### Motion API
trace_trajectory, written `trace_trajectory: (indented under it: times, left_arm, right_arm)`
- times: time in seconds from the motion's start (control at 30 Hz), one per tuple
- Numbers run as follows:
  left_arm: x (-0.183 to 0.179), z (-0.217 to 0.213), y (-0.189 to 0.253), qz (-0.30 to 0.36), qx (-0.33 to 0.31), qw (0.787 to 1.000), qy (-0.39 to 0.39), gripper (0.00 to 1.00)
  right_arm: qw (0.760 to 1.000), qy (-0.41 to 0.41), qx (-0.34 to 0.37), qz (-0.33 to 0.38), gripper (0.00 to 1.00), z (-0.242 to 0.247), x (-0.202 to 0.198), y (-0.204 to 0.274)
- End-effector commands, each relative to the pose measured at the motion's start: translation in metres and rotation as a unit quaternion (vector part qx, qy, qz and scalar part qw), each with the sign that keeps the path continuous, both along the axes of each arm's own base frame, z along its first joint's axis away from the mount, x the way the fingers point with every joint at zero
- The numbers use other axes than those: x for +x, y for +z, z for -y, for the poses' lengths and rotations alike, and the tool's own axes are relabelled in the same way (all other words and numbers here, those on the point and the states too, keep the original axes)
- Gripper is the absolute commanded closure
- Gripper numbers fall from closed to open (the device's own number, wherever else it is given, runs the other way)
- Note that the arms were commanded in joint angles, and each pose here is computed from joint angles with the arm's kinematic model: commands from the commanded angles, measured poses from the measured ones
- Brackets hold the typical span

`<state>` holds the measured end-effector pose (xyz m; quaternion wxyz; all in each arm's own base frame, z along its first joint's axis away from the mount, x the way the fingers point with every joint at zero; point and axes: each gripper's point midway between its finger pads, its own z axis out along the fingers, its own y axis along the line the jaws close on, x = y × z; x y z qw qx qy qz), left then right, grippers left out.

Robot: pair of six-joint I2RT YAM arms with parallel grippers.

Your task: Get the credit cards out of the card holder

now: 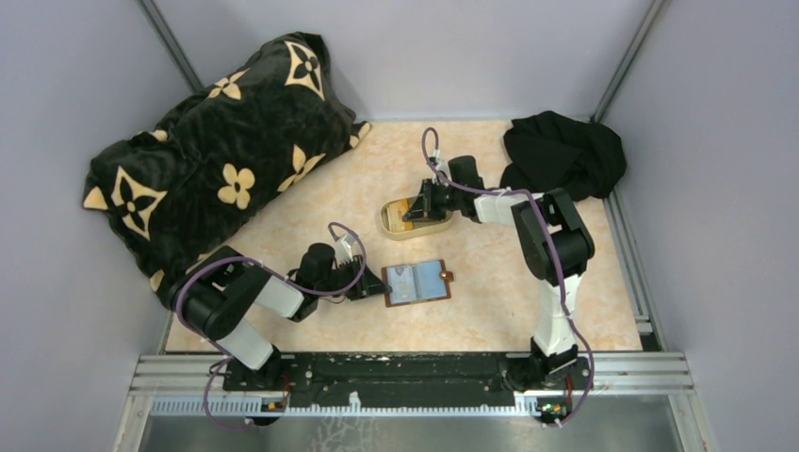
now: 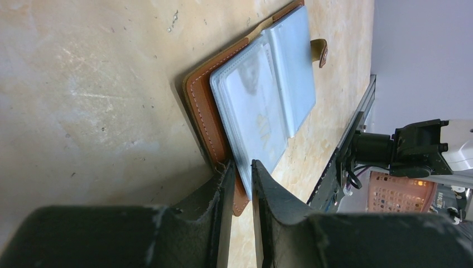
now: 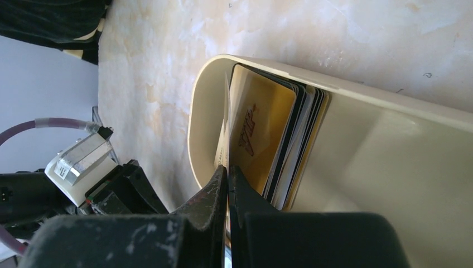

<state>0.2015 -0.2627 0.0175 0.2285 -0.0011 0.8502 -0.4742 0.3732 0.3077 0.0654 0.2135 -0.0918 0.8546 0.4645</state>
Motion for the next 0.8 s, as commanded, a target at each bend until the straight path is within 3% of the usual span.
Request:
trace_trajectory:
  times: [0.0, 0.13, 0.17, 0.23, 0.3, 0.77]
  left_arm:
    - [-0.022, -0.035, -0.056, -0.065, 0.106, 0.992, 0.020, 0.73]
    - [-0.023, -0.034, -0.057, -0.066, 0.105, 0.992, 0.019, 0.74]
    - [-0.023, -0.034, -0.057, -0.067, 0.105, 0.992, 0.019, 0.74]
    - [-0.024, -0.035, -0.058, -0.067, 0.106, 0.992, 0.019, 0.74]
    - [-0.024, -0.036, -0.059, -0.068, 0.108, 0.992, 0.019, 0.74]
    - [-0.021, -0.033, -0.056, -0.065, 0.106, 0.992, 0.019, 0.74]
  right_arm:
    - [1.000, 0.011, -0.009, -0.011, 1.00, -0.004, 0.003, -0.004]
    - [1.000, 0.013, -0.014, -0.009, 1.00, -0.004, 0.003, -0.011]
    - [1.000, 0.012, -0.014, -0.006, 0.95, -0.004, 0.004, -0.010]
    - [1.000, 0.013, -0.015, 0.000, 0.75, -0.004, 0.006, -0.008]
    - [1.000, 0.011, -0.021, 0.010, 0.68, -0.003, 0.009, -0.003]
    - [0.991, -0.048, -0.095, 0.082, 0.66, 0.029, 0.017, 0.034]
